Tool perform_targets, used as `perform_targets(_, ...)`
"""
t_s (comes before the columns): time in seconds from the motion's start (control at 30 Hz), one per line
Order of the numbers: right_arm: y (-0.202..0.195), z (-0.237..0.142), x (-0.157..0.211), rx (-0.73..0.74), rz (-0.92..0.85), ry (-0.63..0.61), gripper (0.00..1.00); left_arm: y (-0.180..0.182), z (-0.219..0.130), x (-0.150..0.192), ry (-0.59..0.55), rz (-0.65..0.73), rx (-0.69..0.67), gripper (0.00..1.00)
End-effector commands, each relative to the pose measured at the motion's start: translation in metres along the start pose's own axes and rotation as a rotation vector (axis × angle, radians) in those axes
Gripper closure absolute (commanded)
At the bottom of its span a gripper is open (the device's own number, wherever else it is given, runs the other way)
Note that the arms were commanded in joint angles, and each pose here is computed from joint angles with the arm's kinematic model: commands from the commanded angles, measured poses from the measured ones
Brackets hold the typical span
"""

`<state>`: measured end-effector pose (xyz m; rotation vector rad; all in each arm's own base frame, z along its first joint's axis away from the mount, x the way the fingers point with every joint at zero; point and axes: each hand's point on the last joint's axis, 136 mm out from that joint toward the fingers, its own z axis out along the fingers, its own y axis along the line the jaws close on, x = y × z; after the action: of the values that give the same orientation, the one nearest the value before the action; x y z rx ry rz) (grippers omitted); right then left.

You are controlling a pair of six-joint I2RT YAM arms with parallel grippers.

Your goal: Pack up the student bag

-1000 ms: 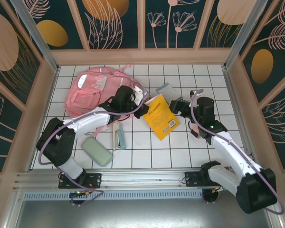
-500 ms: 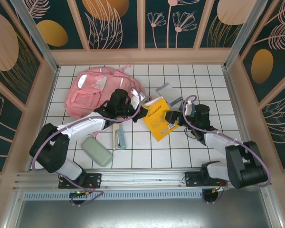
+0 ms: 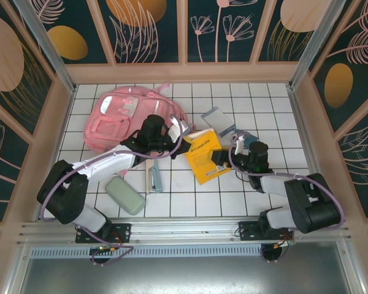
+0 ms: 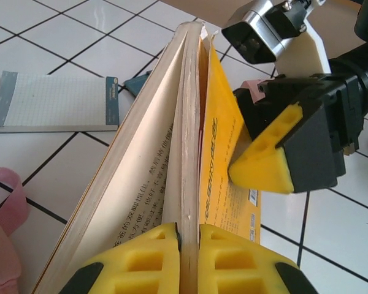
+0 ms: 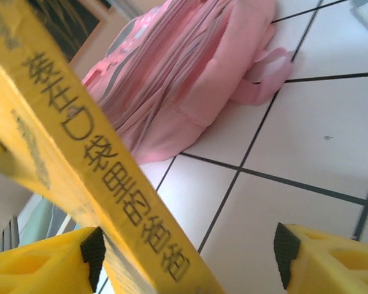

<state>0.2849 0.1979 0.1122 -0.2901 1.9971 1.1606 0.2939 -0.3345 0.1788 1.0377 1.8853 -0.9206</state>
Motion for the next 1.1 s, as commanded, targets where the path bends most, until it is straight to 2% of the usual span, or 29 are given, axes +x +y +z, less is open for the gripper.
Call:
perform_targets(0.0,0.027,0.013,-0.001,-0.153,-0.023,0.049,0.36,0.000,-0.007,-0.030,-0.098,0.073,-0.001,1.00)
perform_targets(0.03,0.027,0.015,0.001,-0.159,-0.011,0.063,0.42,0.003,-0.006,-0.030,-0.096,0.067,-0.012,1.00)
perform_targets(0.1,0.023,0.018,0.004,-0.143,-0.007,0.085,0.68,0.010,-0.007,-0.033,-0.097,0.049,-0.049,1.00)
perform_targets(0.2,0.018,0.016,-0.002,-0.088,-0.015,0.068,0.93,0.027,-0.010,-0.027,-0.071,0.006,-0.130,1.00)
perform_targets(0.23,0.017,0.014,-0.007,-0.071,-0.022,0.050,0.96,0.035,-0.013,-0.034,-0.079,-0.010,-0.173,0.89)
perform_targets(0.27,0.020,0.011,-0.013,-0.067,-0.036,0.031,1.00,0.044,-0.016,-0.039,-0.084,-0.034,-0.222,0.70)
perform_targets(0.33,0.025,0.007,-0.024,-0.051,-0.045,0.000,1.00,0.062,-0.025,-0.042,-0.091,-0.085,-0.316,0.43)
perform_targets(0.4,0.033,0.003,-0.034,-0.053,-0.050,-0.021,1.00,0.074,-0.036,-0.048,-0.119,-0.138,-0.380,0.24)
perform_targets(0.47,0.042,-0.003,-0.045,-0.057,-0.050,-0.040,1.00,0.085,-0.050,-0.054,-0.158,-0.201,-0.437,0.13)
perform_targets(0.53,0.054,-0.010,-0.054,-0.072,-0.053,-0.060,1.00,0.091,-0.060,-0.056,-0.188,-0.274,-0.445,0.08)
perform_targets(0.6,0.064,-0.018,-0.063,-0.071,-0.045,-0.077,1.00,0.085,-0.061,-0.057,-0.210,-0.338,-0.379,0.06)
perform_targets(0.8,0.106,-0.042,-0.092,-0.184,0.010,-0.138,1.00,0.036,-0.056,-0.065,-0.295,-0.469,-0.061,0.02)
perform_targets(0.97,0.140,-0.062,-0.118,-0.323,0.095,-0.183,1.00,-0.003,-0.067,-0.089,-0.402,-0.524,0.202,0.02)
perform_targets(1.07,0.159,-0.069,-0.126,-0.414,0.137,-0.181,1.00,-0.014,-0.071,-0.098,-0.434,-0.558,0.306,0.01)
